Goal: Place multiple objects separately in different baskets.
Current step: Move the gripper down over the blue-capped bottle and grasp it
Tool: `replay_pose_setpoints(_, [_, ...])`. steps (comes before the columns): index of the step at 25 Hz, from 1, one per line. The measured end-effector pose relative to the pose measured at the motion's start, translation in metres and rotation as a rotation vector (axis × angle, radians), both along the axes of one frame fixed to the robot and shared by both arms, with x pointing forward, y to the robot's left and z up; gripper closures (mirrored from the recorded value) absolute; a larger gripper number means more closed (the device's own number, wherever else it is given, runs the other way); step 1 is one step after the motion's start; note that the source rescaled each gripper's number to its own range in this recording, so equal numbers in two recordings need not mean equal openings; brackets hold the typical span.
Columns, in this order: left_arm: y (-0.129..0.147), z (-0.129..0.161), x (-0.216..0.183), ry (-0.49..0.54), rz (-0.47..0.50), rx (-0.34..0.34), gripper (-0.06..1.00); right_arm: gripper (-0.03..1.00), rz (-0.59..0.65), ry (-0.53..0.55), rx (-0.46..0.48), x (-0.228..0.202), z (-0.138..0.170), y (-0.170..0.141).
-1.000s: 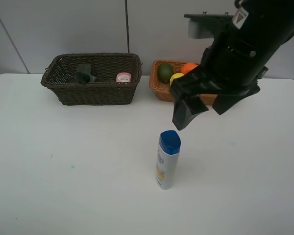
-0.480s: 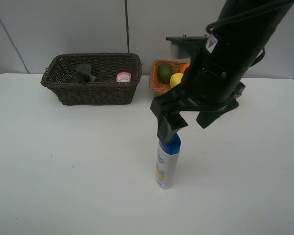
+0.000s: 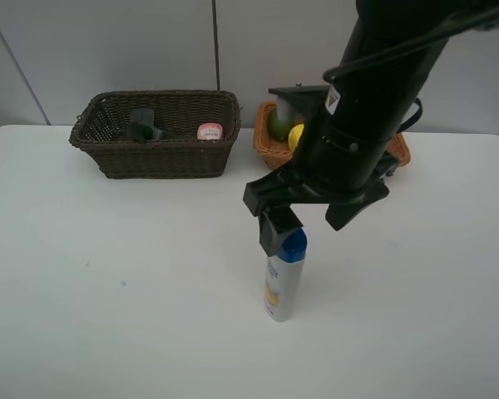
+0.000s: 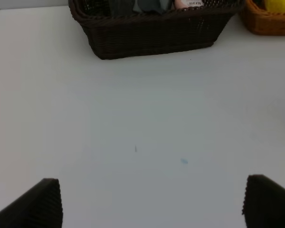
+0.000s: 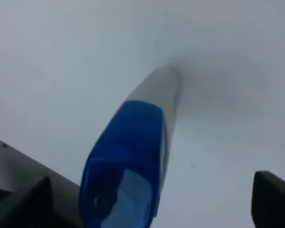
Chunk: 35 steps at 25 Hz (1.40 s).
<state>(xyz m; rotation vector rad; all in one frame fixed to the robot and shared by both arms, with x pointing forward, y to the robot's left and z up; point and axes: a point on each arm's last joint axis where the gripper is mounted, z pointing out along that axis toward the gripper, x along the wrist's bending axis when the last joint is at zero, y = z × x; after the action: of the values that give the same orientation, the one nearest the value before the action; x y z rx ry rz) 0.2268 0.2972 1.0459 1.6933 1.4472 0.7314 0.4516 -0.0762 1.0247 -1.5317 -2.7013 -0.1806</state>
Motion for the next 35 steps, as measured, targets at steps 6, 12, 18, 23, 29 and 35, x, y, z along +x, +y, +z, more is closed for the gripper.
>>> replay_pose_setpoints(6, [0.0, 0.0, 0.0, 0.0, 0.0, 0.0, -0.06, -0.01, -0.002, 0.013, -0.013, 0.006, -0.015, 0.006])
replay_pose_setpoints(12, [0.0, 0.0, 0.0, 0.0, 0.0, 0.0, -0.06, -0.01, -0.004, 0.036, -0.037, 0.013, -0.036, 0.013])
replay_pose_setpoints(18, [0.0, 0.0, 0.0, 0.0, 0.0, 0.0, -0.06, -0.01, -0.001, 0.079, -0.09, 0.017, -0.059, 0.016])
replay_pose_setpoints(23, [0.0, 0.0, 0.0, 0.0, 0.0, 0.0, -0.06, 0.4, 0.001, 0.085, -0.101, 0.017, -0.059, 0.016])
replay_pose_setpoints(29, [0.0, 0.0, 0.0, 0.0, 0.0, 0.0, -0.06, 0.93, 0.004, 0.113, -0.13, 0.014, -0.059, 0.013])
replay_pose_setpoints(35, [0.0, 0.0, 0.0, 0.0, 0.0, 0.0, -0.06, 0.93, 0.037, 0.109, -0.115, 0.016, -0.041, 0.016])
